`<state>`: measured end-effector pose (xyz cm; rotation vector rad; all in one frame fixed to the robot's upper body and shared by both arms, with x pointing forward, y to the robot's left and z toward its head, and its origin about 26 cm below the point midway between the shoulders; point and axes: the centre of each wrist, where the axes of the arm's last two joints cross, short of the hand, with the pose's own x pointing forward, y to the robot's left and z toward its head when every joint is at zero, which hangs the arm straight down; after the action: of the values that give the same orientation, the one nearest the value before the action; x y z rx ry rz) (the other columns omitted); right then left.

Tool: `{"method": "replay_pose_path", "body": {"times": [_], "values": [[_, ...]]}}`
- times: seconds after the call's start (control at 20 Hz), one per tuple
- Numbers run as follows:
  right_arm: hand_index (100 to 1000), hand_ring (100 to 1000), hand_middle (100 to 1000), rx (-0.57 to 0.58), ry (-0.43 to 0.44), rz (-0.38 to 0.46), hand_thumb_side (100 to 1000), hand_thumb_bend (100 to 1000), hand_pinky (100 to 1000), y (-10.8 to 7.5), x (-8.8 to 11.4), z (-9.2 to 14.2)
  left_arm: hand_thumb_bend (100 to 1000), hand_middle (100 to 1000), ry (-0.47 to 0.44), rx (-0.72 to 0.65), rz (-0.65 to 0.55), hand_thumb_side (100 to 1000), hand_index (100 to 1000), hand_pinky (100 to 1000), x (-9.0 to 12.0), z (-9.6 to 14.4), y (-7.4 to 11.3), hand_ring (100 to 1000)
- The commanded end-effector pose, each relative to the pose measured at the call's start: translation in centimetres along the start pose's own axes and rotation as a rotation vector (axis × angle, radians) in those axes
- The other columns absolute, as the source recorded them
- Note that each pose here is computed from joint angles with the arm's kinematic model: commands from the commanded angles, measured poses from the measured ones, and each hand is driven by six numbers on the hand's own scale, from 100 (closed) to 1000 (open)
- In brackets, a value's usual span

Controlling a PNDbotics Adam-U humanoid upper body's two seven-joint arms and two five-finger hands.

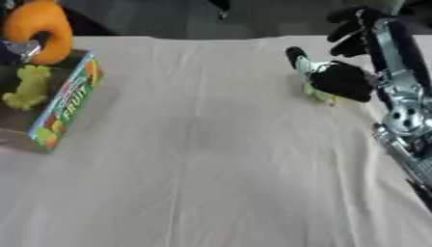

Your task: Pick up the objects with one hand, pass them to the other hand, and then place them into the box on the other side of the table.

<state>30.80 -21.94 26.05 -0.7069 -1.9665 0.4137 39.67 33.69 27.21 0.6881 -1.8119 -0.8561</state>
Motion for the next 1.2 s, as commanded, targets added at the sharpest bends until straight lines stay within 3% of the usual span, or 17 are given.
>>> {"method": "replay_pose_path", "body": {"times": [0.05,0.3,0.35,0.4,0.6,0.8,1.05,1.2], "values": [[756,584,562,-0.079,-0.022,0.039,275,470,687,-1.9,0.3,-0.3,259,407,0.048,0.064,-0.077,100,423,481,-1.0,0.2,2.2,537],[751,581,558,-0.215,0.026,0.099,255,462,685,-3.9,-0.4,-0.7,295,418,0.126,0.074,-0.154,100,438,489,-2.6,0.3,2.1,541],[749,578,556,-0.242,0.036,0.107,258,417,683,-4.2,-0.5,-0.7,305,424,0.14,0.072,-0.166,100,444,492,-2.9,0.3,2.1,542],[748,577,554,-0.27,0.047,0.112,248,463,683,-4.6,-0.6,-0.7,316,426,0.154,0.07,-0.177,100,448,495,-3.1,0.4,2.1,543],[746,575,553,-0.334,0.069,0.115,243,467,681,-5.1,-1.0,-0.7,349,454,0.212,0.078,-0.22,100,486,521,-3.9,0.4,2.0,562],[746,574,552,-0.361,0.076,0.116,242,470,680,-5.3,-1.2,-0.6,485,543,0.257,0.077,-0.247,100,606,612,-4.5,0.4,1.9,644],[746,573,552,-0.376,0.081,0.12,240,472,680,-5.6,-1.4,-0.6,576,652,0.302,0.085,-0.286,111,725,685,-4.9,0.5,1.8,745],[746,573,552,-0.38,0.084,0.123,240,476,680,-5.7,-1.6,-0.5,714,730,0.321,0.093,-0.3,242,793,736,-5.1,0.7,1.8,798]]}}
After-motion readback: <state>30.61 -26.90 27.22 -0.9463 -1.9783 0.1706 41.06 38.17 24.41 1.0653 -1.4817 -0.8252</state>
